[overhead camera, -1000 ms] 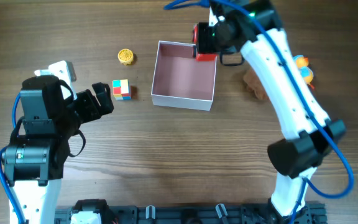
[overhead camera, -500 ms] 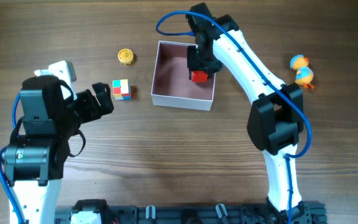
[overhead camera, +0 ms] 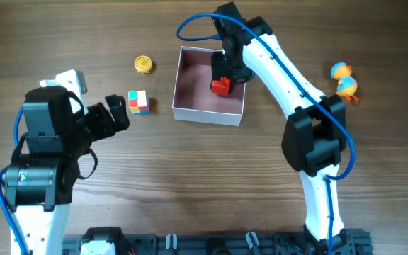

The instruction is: Pack container

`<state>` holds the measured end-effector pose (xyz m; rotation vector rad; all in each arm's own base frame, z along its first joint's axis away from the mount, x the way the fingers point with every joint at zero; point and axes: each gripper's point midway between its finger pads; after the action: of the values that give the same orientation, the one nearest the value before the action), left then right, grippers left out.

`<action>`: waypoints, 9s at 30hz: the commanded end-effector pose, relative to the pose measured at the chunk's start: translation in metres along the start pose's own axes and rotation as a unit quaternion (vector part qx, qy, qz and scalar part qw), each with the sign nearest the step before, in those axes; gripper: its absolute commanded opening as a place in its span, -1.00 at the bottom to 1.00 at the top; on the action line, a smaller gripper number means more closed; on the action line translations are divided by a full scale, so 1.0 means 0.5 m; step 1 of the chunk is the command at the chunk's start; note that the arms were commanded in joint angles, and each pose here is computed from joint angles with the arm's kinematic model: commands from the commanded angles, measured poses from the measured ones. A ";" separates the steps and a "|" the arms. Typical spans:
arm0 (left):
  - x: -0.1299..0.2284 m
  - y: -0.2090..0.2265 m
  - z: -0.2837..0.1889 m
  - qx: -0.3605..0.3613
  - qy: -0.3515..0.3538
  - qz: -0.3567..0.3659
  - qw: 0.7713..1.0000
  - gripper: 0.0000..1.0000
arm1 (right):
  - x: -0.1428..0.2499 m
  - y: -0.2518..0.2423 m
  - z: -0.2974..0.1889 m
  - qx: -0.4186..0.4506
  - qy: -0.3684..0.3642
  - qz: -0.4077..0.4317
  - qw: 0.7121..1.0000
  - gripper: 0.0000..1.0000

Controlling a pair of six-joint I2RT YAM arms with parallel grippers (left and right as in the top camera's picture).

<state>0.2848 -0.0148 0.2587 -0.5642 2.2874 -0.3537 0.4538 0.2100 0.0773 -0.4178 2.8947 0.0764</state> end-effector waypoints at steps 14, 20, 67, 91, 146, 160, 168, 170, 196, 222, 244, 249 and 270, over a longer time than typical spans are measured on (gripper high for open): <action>-0.004 -0.004 -0.009 0.006 0.001 -0.007 1.000 1.00 | -0.012 0.153 -0.019 -0.021 -0.038 -0.158 0.987 -0.91; 0.001 -0.002 -0.009 0.003 0.006 -0.008 1.000 1.00 | -0.012 0.101 0.032 0.008 -0.016 -0.129 0.992 -0.92; 0.000 -0.002 -0.010 0.003 0.004 -0.007 1.000 0.99 | -0.076 0.037 -0.114 0.021 -0.105 -0.044 0.993 -0.91; 0.063 0.020 0.369 -0.130 0.259 0.029 0.957 1.00 | 0.166 -0.314 -0.510 0.008 -0.122 0.209 0.970 -0.23; 0.234 -0.355 0.549 0.023 0.231 0.275 0.933 -0.92 | 0.167 -0.313 -0.510 0.007 -0.121 0.209 0.970 -0.23; 0.275 -0.357 0.574 0.044 0.263 0.257 0.929 0.99 | 0.174 -0.310 -0.508 0.005 -0.113 0.210 0.971 -0.23; 0.103 -0.438 0.373 0.087 0.153 0.255 0.951 1.00 | 0.171 -0.305 -0.506 -0.002 -0.113 0.194 0.974 -0.25; 0.043 -0.425 0.309 0.065 0.108 0.254 0.959 0.99 | 0.166 -0.306 -0.499 -0.002 -0.111 0.188 0.976 -0.45; -0.067 -0.080 0.619 -0.056 0.143 0.129 0.980 0.99 | 0.083 -0.076 0.018 -0.108 0.117 0.030 0.987 -0.84; 0.070 -0.008 0.708 -0.071 0.241 0.141 0.957 0.58 | 0.107 -0.080 0.012 -0.096 0.145 0.057 0.983 -0.81; 0.033 -0.018 0.727 -0.070 0.198 0.148 0.966 0.36 | 0.122 -0.080 0.007 -0.095 0.161 0.059 0.981 -0.82; 0.032 -0.018 0.727 -0.069 0.197 0.148 0.967 0.12 | 0.132 -0.080 0.004 -0.094 0.171 0.059 0.979 -0.83; -0.062 -0.345 0.334 0.063 0.088 0.234 0.966 -0.92 | 0.085 -0.274 -0.319 -0.005 -0.039 0.136 0.990 -0.88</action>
<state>0.4955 -0.1163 0.2118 -0.0457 2.4869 -0.2643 0.4258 0.0666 0.1853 -0.0376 2.9442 0.1879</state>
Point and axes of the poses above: each gripper's point midway between its finger pads, its own z axis out along the fingers, its own y axis along the line the jaws close on, x = y × z, and after that the axes turned 11 degrees about -z, right-handed
